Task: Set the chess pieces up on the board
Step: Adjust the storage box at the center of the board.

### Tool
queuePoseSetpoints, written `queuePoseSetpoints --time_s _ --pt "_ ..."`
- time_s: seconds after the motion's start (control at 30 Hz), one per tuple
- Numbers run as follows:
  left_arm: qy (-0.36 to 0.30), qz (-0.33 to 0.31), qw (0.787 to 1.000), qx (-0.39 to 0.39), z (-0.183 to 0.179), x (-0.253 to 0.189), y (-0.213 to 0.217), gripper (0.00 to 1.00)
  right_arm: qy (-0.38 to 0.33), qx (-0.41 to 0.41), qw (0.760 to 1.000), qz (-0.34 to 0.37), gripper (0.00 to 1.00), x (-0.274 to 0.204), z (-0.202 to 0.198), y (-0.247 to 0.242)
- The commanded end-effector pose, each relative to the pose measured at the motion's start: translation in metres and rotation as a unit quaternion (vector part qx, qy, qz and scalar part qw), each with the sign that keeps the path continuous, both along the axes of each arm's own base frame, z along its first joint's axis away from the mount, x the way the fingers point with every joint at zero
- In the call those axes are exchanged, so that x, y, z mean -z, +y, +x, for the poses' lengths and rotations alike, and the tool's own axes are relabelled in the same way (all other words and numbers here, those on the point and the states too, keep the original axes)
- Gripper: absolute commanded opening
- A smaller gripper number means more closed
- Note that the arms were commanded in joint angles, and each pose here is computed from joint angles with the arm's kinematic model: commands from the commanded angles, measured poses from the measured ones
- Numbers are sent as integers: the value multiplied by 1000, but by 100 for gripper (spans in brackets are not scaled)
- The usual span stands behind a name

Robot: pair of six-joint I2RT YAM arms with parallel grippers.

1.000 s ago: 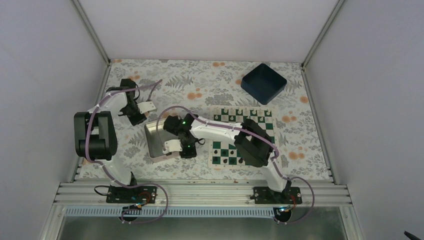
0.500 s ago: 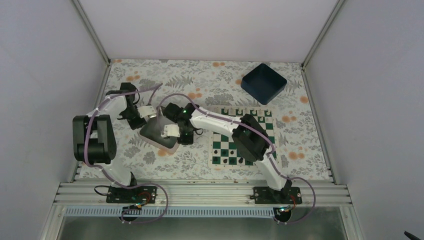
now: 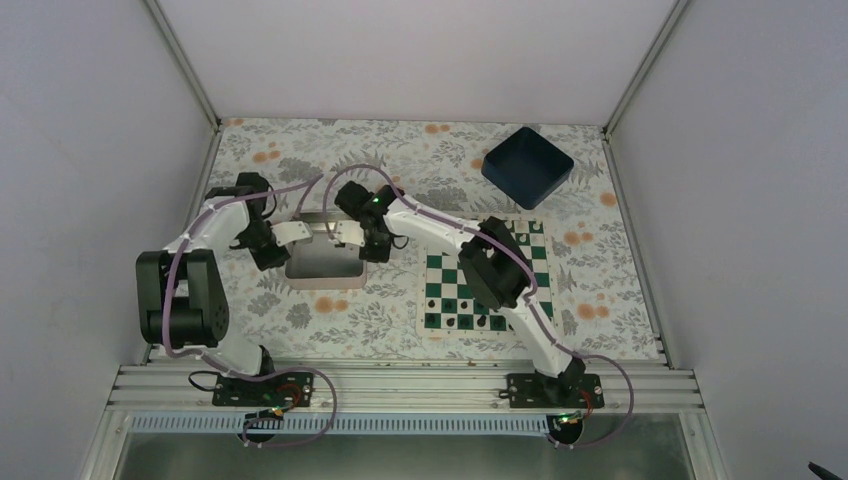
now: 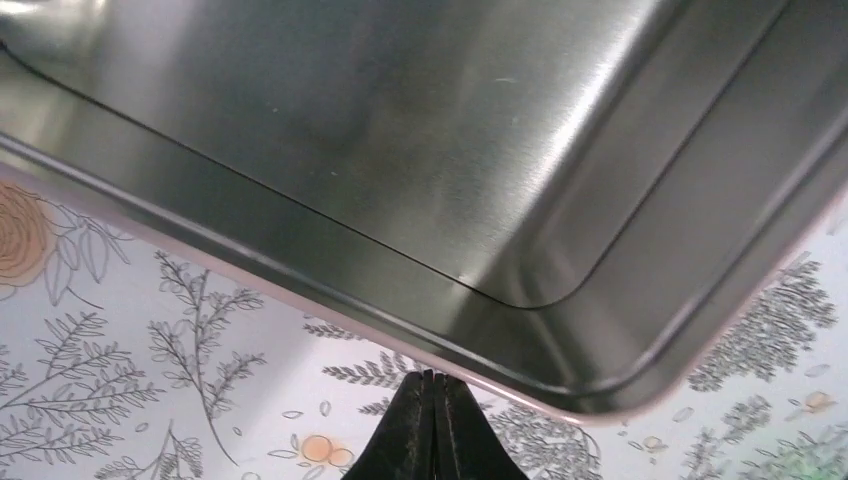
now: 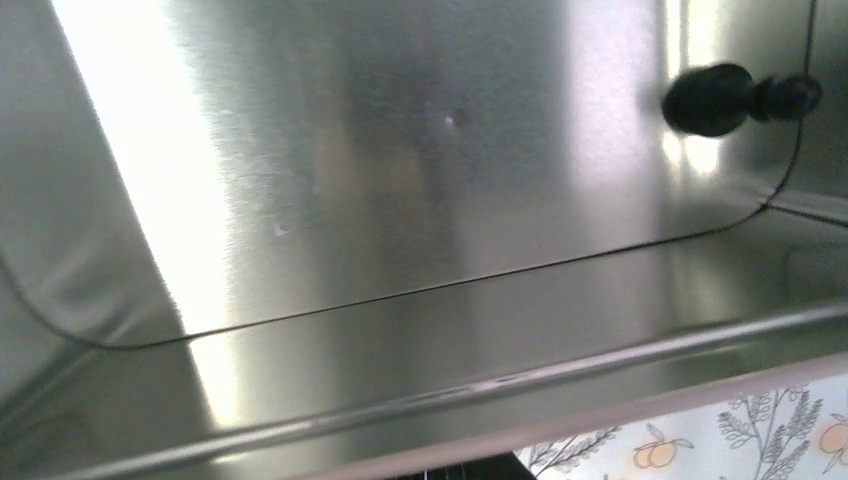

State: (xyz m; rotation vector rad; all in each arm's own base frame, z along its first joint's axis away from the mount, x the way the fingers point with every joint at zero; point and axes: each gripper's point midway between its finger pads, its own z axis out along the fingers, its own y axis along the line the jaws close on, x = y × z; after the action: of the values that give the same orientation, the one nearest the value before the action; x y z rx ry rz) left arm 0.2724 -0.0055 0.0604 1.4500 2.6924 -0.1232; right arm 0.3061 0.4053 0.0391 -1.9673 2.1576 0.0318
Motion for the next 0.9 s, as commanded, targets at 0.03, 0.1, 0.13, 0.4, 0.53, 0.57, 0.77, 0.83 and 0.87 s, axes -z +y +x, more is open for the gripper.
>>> queuePoseSetpoints --time_s 0.03,0.1,0.13,0.4,0.53,0.57,0.77,0.83,0.87 --pt "28 -56 998 18 -26 -8 -25 2 -39 4 999 25 4 4 28 16" --pt "41 -65 997 22 -34 -9 -31 2 -46 10 999 20 4 1 33 11" --pt "44 -68 996 23 -36 -11 -33 2 -49 14 998 24 4 -5 35 8" --pt "44 -71 996 30 -40 -21 -36 3 -99 15 992 74 15 -78 46 7" --pt "27 -46 998 26 -37 -28 -25 3 -105 9 989 101 30 -98 49 18" --pt "21 -41 999 24 -36 -31 -22 3 -103 8 989 107 32 -100 49 21" --pt "-35 -4 999 3 -21 -64 11 73 -96 -1 987 129 44 -100 50 34" --pt "-63 12 998 -11 -12 -75 28 88 -99 -6 986 135 47 -99 51 38" --pt "-74 18 997 -19 -7 -80 37 95 -98 -9 985 138 49 -98 52 40"
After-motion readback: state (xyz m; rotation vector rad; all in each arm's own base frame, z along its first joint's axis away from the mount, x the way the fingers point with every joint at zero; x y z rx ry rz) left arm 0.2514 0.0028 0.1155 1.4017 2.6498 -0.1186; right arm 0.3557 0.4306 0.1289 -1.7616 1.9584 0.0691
